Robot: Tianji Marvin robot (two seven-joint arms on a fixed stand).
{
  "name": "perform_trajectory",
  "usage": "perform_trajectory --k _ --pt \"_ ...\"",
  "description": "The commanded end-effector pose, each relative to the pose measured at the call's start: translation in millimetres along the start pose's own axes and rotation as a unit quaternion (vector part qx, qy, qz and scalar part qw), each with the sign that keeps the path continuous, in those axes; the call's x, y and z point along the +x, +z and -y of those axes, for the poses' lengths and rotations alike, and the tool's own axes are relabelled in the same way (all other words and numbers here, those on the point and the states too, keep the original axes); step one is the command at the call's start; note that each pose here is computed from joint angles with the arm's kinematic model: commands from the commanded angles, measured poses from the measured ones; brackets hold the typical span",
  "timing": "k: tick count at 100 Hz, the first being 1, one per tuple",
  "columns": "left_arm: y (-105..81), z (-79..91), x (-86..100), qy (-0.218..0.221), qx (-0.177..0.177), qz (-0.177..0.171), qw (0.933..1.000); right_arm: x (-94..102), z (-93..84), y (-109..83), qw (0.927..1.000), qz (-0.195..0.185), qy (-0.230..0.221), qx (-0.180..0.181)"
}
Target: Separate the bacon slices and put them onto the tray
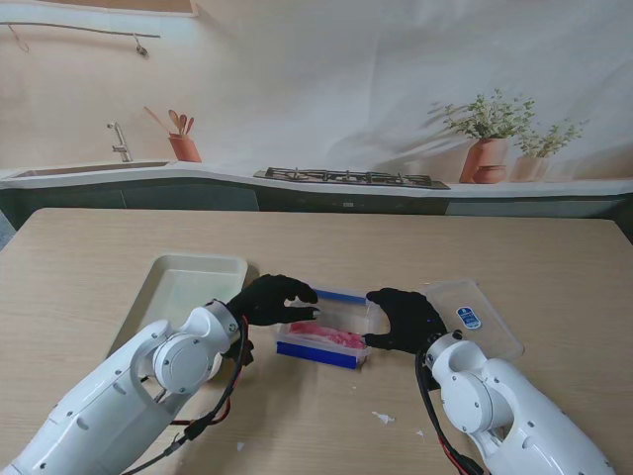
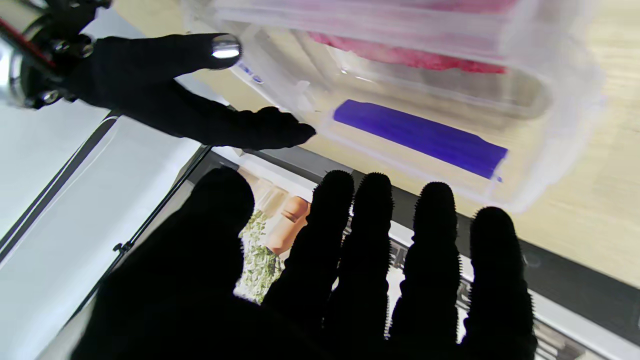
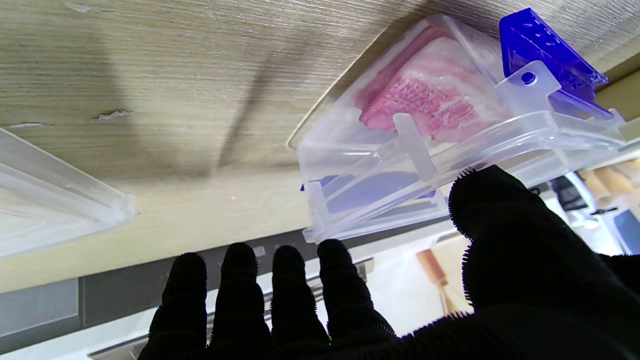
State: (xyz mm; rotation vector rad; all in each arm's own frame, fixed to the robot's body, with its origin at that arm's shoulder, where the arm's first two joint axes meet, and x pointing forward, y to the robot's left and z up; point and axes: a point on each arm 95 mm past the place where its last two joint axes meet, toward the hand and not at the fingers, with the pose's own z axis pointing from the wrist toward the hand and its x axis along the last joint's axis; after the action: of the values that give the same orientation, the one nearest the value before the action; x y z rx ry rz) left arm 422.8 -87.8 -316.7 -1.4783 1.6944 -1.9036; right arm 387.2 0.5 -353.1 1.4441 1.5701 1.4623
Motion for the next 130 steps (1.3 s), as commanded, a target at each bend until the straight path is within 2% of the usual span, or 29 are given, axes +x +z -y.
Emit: perform_trajectory --k 1,14,36,68,130 --pt "9.1 3.5 11.4 -0.01 -0.018 -0.006 0.9998 1.0 7.9 -1.2 0.9999 -0.001 0.004 0.013" --pt "19.3 3.6 13.2 -0.018 -0.039 0.0 0.9991 1.2 8.0 -1.1 0.9999 -0.002 0.005 0.013" --pt "33.7 2.5 16.2 -0.007 -0.066 0.001 0.9978 0.7 8.2 -1.5 0.9999 -0.003 0.006 0.013" --pt "50.2 -10.7 17.2 -0.012 -0.105 0.01 0.9944 0.5 8.2 -1.8 0.9999 -0.005 0.008 0.012" --pt "66.6 -26.2 13.6 -0.022 -0.155 0.037 0.987 1.2 8.7 -1.4 0.9998 -0.006 0.011 0.015"
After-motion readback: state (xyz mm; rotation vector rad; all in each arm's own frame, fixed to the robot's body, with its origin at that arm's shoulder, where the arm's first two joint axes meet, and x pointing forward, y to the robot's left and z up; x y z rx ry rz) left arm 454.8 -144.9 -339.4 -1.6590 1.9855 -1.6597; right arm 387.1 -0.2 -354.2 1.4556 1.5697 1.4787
